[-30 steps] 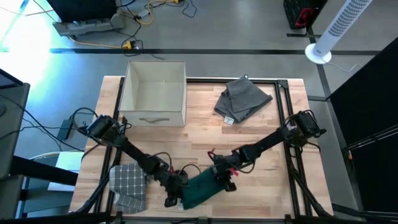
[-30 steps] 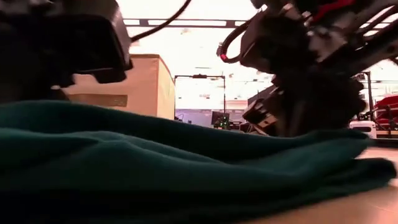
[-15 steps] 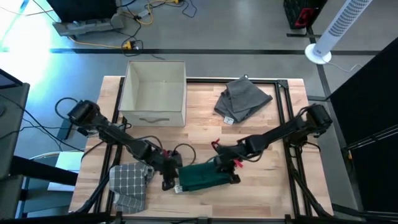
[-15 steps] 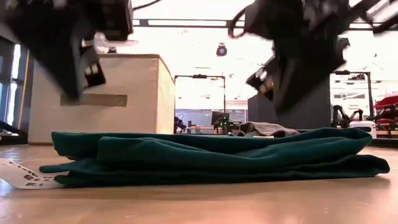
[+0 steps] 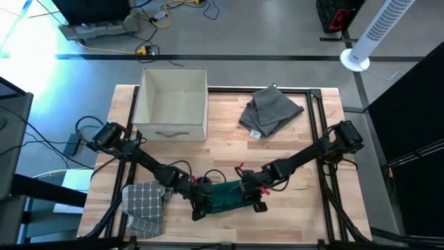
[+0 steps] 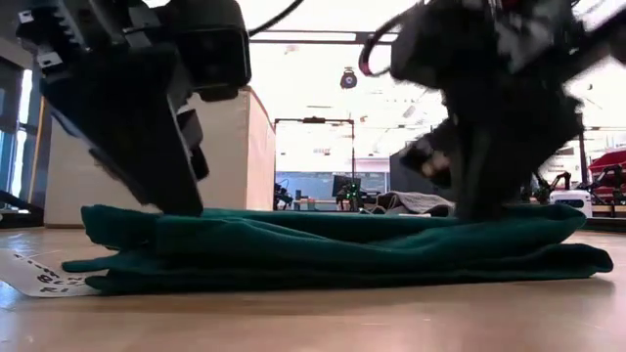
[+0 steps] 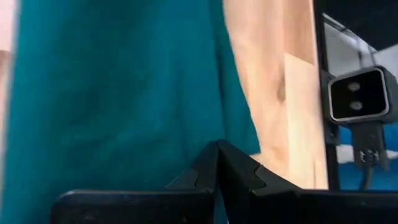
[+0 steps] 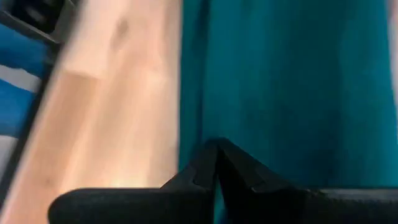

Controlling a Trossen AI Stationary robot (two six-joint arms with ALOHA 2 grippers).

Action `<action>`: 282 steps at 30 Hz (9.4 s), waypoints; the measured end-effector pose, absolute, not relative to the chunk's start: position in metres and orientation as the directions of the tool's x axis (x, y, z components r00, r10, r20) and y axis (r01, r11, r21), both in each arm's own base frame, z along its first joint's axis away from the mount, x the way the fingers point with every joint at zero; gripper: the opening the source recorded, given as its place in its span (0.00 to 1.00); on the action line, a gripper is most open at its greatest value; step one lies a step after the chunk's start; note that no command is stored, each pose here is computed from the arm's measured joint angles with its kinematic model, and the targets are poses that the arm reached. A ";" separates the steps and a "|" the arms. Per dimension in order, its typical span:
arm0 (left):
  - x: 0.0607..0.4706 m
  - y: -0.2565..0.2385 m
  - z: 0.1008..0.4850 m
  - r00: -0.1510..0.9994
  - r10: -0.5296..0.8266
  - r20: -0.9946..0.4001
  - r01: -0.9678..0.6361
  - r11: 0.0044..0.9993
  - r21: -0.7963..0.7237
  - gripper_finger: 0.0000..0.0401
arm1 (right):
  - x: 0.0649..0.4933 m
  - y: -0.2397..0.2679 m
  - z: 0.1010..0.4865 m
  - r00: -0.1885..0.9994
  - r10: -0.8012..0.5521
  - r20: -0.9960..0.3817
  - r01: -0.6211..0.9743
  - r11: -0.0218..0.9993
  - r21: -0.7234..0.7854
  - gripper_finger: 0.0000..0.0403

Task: Fold towel
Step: Fold the green towel

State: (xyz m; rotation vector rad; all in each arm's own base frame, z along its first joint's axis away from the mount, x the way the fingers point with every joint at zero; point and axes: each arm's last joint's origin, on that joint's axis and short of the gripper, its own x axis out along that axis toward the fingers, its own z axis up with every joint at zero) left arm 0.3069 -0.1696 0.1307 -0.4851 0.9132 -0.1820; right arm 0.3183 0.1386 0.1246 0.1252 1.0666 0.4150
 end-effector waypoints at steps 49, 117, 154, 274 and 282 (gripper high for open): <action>0.287 -0.119 0.193 0.553 -0.144 -0.821 -0.254 0.909 -0.331 0.00 | 0.297 0.079 0.194 0.487 0.211 -0.848 -0.073 0.977 0.202 0.00; 0.124 -0.148 0.259 0.647 -0.151 -0.747 0.046 0.986 -0.160 0.00 | 0.248 0.216 0.246 0.325 0.096 -0.941 0.764 0.560 0.320 0.00; 0.125 -0.147 0.260 0.678 -0.112 -0.727 0.062 0.994 -0.095 0.00 | 0.288 0.193 0.152 -0.103 0.005 -0.995 0.975 -0.196 -0.102 0.71; 0.141 -0.138 0.262 0.663 -0.153 -0.733 -0.016 0.976 -0.218 0.00 | 0.138 0.158 0.149 -0.113 0.019 -0.993 0.992 0.059 -0.112 0.71; 0.141 -0.138 0.262 0.662 -0.153 -0.734 -0.008 0.977 -0.211 0.00 | 0.140 0.159 0.176 -0.014 0.044 -0.999 0.994 0.110 -0.009 0.71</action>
